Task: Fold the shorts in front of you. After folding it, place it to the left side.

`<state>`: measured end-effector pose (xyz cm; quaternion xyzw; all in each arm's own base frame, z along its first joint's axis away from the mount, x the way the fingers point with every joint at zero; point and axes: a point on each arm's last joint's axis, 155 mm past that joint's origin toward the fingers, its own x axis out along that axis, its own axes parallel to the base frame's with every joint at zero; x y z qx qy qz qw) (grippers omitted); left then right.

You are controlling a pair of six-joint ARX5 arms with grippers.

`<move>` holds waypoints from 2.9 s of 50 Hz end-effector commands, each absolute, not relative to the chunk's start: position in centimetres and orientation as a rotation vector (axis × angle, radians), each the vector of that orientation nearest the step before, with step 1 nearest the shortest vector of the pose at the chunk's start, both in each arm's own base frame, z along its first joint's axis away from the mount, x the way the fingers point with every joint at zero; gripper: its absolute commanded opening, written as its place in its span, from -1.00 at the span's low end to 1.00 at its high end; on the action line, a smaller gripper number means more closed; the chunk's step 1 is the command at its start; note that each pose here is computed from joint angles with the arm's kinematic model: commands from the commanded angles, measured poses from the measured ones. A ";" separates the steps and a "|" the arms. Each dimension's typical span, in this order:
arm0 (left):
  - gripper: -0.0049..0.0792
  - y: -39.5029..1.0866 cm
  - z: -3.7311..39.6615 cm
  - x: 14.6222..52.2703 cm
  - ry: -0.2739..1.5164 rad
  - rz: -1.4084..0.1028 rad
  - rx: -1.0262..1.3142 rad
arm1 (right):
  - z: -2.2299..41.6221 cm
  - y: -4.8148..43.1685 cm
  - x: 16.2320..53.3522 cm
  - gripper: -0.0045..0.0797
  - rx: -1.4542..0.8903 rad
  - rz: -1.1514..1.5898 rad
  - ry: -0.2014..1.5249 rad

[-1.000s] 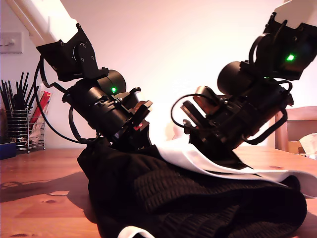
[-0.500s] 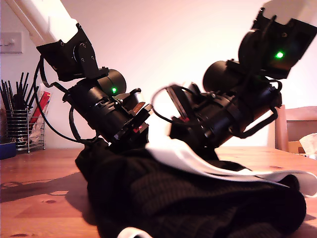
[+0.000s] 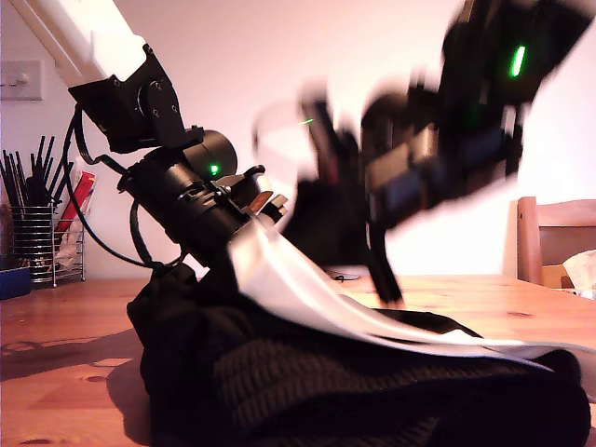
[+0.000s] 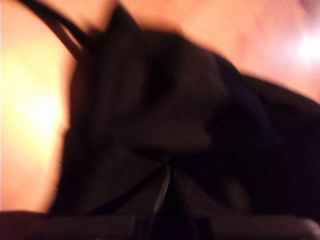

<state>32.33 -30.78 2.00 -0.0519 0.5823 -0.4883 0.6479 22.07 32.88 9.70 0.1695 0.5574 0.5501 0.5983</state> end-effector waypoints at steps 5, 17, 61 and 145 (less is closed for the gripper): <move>-0.92 -30.9 -0.8 31.0 1.390 -1.111 -0.094 | 8.4 33.5 20.1 -0.92 0.337 1.289 1.340; -0.92 -30.8 -2.8 31.0 1.407 -1.079 -0.047 | 8.3 34.4 19.2 -0.92 0.267 1.310 1.323; -0.92 -31.1 -3.3 31.7 1.384 -1.074 -0.049 | 6.0 26.4 25.5 -0.92 -0.151 0.919 1.334; -0.92 -31.2 -3.1 32.9 1.349 -1.054 -0.074 | 4.6 36.7 16.0 -0.92 -0.080 1.267 1.391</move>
